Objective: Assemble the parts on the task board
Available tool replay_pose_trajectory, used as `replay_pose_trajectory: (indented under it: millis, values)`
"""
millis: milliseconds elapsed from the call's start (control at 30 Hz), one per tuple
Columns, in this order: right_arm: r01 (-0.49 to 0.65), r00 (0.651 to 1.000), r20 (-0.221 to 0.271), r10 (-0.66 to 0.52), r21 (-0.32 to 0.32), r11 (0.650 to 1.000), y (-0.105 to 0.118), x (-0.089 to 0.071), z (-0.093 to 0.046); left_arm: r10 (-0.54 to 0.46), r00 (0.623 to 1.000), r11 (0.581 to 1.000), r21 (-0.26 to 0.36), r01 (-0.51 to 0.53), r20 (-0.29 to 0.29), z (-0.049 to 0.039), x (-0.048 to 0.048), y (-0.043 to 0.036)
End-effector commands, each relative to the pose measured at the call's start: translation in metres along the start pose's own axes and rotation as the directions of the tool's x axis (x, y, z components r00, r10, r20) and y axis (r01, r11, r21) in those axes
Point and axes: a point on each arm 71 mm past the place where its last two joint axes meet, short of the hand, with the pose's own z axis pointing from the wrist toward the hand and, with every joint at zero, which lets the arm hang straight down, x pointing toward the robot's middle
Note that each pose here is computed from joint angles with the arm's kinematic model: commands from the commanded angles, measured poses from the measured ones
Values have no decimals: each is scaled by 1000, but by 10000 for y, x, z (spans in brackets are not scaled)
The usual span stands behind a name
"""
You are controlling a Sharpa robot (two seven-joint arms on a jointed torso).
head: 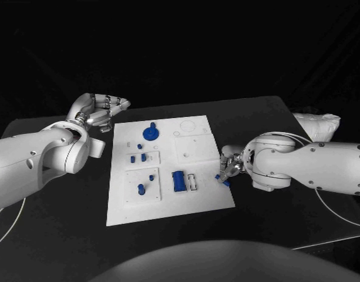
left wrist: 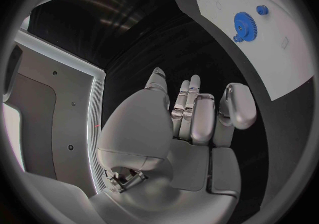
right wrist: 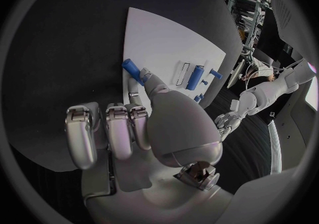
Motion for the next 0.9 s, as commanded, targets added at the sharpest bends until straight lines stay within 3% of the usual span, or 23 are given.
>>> replay_pose_trajectory:
  millis: [33,900]
  values:
    - [23,999,-34,-20,90,996,-100,102,30,-4,1000,1000,9,4,-16,5,21,-15]
    - [-237,971,14,237,-3,972,-34,76,-53,-4,1000,1000,8,4,-17,7,18,-13]
